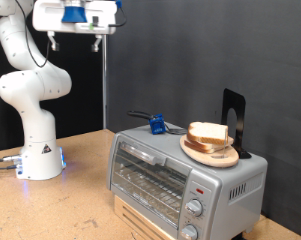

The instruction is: Make a piece of toast with the oven

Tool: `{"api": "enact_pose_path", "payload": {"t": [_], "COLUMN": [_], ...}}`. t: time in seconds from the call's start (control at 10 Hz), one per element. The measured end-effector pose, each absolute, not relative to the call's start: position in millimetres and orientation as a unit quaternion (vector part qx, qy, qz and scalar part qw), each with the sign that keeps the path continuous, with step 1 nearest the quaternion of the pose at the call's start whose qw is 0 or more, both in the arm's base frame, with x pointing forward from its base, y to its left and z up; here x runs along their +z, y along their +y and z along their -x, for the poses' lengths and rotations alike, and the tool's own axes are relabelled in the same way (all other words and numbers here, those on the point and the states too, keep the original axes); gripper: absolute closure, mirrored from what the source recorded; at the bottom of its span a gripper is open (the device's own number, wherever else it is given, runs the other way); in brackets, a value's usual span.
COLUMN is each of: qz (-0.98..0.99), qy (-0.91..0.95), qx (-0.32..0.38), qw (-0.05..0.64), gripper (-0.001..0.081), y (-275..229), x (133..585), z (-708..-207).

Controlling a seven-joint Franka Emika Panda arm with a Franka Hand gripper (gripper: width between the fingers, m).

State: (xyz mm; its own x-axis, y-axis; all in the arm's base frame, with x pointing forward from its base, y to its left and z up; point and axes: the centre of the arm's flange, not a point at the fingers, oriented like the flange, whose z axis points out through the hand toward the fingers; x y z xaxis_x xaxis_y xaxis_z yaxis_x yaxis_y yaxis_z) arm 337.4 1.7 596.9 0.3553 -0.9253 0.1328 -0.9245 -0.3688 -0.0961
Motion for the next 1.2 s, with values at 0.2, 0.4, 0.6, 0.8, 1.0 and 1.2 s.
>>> {"api": "enact_pose_path", "payload": {"t": [0.2,0.4,0.6,0.8,1.0,1.2], "qz": [0.813,0.812,0.818,0.837,0.860,0.915], "qy": [0.577,0.577,0.567,0.538,0.501,0.392], "qx": [-0.077,-0.086,-0.094,-0.101,-0.097,-0.086], "qw": [0.009,0.012,0.015,0.010,0.014,0.044], "gripper": [-0.0003,-0.0003,-0.0003,-0.0003,-0.0003,-0.0003], "y": [0,2,12,20,19,18], "x": [598,592,569,552,554,559], "z": [-335,-347,-378,-402,-400,-398]}}
